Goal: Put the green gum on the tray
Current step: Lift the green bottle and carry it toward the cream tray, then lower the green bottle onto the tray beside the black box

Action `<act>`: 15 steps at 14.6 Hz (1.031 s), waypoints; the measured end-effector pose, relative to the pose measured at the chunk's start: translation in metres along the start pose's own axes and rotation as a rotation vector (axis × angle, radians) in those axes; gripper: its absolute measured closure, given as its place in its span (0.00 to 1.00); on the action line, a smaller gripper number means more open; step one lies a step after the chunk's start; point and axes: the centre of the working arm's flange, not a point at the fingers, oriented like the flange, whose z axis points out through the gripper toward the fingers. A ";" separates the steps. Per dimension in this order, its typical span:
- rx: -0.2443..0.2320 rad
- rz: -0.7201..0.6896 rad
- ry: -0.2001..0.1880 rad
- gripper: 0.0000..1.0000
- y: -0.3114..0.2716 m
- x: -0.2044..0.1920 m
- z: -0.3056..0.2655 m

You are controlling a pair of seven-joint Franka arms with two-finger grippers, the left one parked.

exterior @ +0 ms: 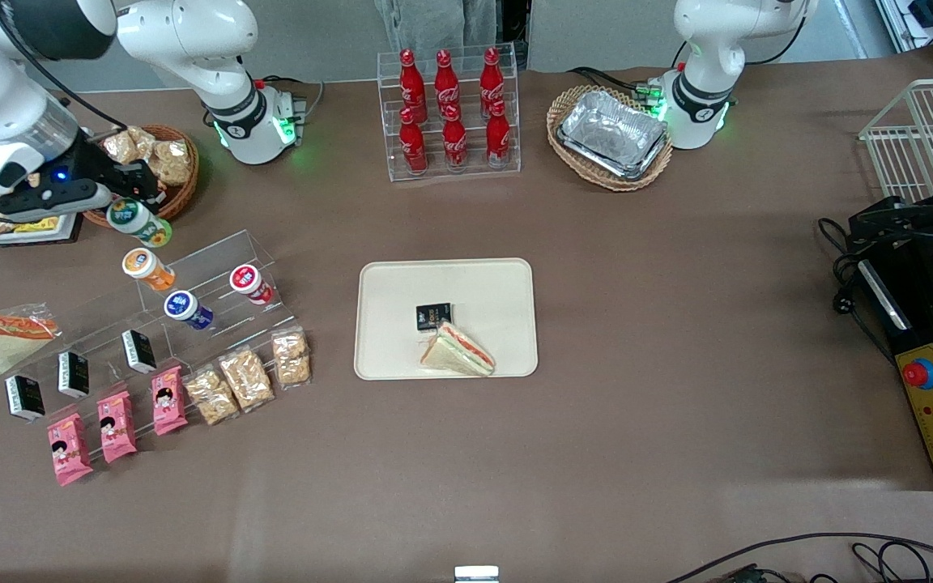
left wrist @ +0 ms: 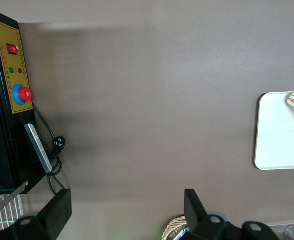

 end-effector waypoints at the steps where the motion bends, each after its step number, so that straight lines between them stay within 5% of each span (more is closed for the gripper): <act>1: 0.002 0.018 -0.002 0.44 -0.012 0.011 -0.013; 8: 0.037 0.216 -0.023 0.44 -0.169 0.063 0.006; 15: 0.048 0.386 0.017 0.44 -0.290 0.056 0.159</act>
